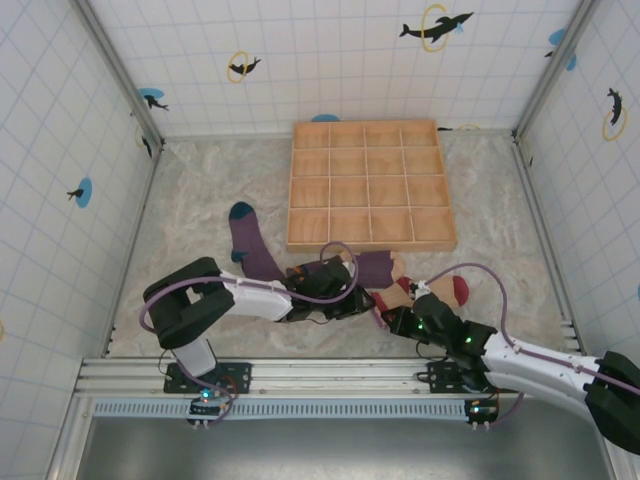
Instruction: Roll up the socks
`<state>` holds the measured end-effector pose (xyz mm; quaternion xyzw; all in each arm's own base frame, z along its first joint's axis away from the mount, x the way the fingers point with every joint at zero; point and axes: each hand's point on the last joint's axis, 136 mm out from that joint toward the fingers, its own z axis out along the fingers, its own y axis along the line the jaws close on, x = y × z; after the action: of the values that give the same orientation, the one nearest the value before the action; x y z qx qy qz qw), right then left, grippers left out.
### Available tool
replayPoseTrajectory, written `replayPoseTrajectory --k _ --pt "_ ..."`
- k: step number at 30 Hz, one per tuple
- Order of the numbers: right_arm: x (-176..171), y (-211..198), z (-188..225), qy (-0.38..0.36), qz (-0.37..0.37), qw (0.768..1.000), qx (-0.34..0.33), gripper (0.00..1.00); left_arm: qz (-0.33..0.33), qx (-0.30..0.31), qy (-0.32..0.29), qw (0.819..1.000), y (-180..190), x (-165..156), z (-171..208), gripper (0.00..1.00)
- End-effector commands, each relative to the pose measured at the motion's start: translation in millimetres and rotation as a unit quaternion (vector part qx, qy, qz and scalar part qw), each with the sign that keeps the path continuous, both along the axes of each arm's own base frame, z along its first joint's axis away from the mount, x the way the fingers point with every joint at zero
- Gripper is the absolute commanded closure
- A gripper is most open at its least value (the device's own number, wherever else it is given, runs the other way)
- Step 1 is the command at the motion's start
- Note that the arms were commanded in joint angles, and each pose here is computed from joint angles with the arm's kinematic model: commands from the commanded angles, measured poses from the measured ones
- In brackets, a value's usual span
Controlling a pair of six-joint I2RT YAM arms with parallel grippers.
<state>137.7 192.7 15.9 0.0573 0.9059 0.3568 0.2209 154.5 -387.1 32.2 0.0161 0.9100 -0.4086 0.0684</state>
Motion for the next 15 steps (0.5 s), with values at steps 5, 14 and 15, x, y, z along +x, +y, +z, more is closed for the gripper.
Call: replayPoseTrajectory --k 5,14,15 --pt "-37.5 -52.6 -66.2 0.098 -0.008 0.988 -0.115 1.00 -0.003 -0.002 0.001 1.000 -16.0 5.0 -10.1 0.62" --pt "-35.6 -54.0 -65.3 0.096 -0.016 0.990 -0.105 1.00 0.007 0.034 0.025 0.999 -11.8 4.4 -30.7 0.91" --pt "-34.4 -53.0 -63.6 0.092 -0.015 0.990 -0.103 0.99 0.009 0.038 0.024 0.999 -10.6 4.6 -30.6 0.95"
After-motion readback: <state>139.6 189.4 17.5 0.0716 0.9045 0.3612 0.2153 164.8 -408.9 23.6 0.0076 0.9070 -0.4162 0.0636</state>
